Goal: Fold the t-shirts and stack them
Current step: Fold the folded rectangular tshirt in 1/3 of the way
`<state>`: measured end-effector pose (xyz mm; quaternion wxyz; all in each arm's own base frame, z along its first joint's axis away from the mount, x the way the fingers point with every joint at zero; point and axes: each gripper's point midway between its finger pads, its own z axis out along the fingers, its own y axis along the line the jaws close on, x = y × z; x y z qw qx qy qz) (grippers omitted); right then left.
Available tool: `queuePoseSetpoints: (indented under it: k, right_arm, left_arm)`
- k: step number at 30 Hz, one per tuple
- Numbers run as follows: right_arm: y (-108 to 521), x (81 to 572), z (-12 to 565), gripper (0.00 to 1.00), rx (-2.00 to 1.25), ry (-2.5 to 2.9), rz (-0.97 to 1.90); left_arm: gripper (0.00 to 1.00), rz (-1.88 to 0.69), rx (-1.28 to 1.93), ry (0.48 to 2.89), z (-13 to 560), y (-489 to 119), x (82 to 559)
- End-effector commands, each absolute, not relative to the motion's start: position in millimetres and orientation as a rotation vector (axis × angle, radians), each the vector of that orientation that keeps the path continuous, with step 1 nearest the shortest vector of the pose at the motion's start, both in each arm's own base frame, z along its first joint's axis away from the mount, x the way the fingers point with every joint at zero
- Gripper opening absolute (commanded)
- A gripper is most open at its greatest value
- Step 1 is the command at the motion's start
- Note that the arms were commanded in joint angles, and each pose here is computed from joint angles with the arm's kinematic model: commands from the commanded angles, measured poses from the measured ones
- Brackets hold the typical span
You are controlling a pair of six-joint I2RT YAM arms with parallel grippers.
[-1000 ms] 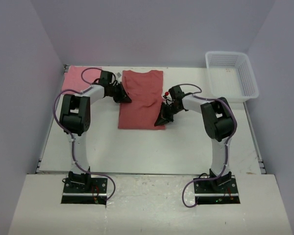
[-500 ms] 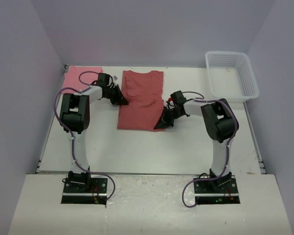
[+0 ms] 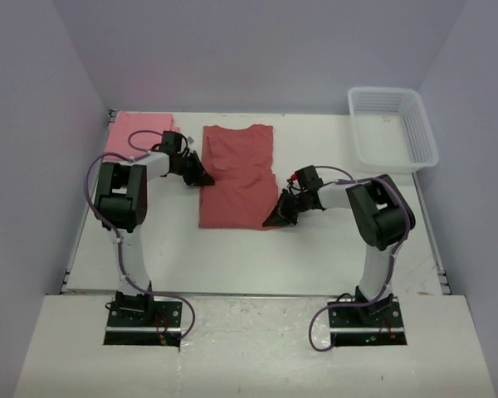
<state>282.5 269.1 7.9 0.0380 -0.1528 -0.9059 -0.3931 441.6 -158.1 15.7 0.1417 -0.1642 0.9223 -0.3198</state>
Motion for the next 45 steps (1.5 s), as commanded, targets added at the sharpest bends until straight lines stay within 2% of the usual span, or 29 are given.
queuePoseSetpoints:
  k: [1, 14, 24, 32, 37, 39, 41, 43, 44, 45]
  right_arm:
    - [235, 233, -42, 0.0, -0.569, -2.798, -0.88]
    - [233, 155, -41, 0.0, -0.467, -2.863, -0.863]
    - [241, 109, -37, 0.0, -0.4, -2.93, -0.796]
    - [237, 96, -41, 0.0, -0.393, -2.949, -0.808]
    - [243, 106, -32, 0.0, -0.157, -3.08, -0.859]
    - [256, 116, -11, 0.0, 0.008, -3.157, -0.933]
    - [254, 119, 9, 0.04, 0.106, -3.251, -0.882]
    - [261, 117, 41, 0.09, 0.266, -3.3, -0.882]
    - [263, 127, 69, 0.15, 0.309, -3.386, -0.94]
    - [273, 129, 99, 0.26, 0.357, -3.402, -1.031]
  left_arm:
    - [0.0, -0.74, -0.575, 2.721, -2, -129, 413]
    - [0.0, -0.675, -0.48, 2.742, 5, -134, 346]
    - [0.0, -0.682, -0.454, 2.711, 14, -132, 319]
    - [0.0, -0.709, -0.439, 2.697, 22, -133, 298]
    - [0.0, -0.716, -0.408, 2.64, 43, -132, 299]
    - [0.0, -0.711, -0.386, 2.603, 58, -132, 302]
    - [0.04, -0.71, -0.352, 2.567, 75, -133, 308]
    - [0.13, -0.722, -0.304, 2.506, 101, -134, 310]
    - [0.18, -0.722, -0.257, 2.428, 129, -137, 316]
    - [0.26, -0.707, -0.245, 2.404, 142, -136, 315]
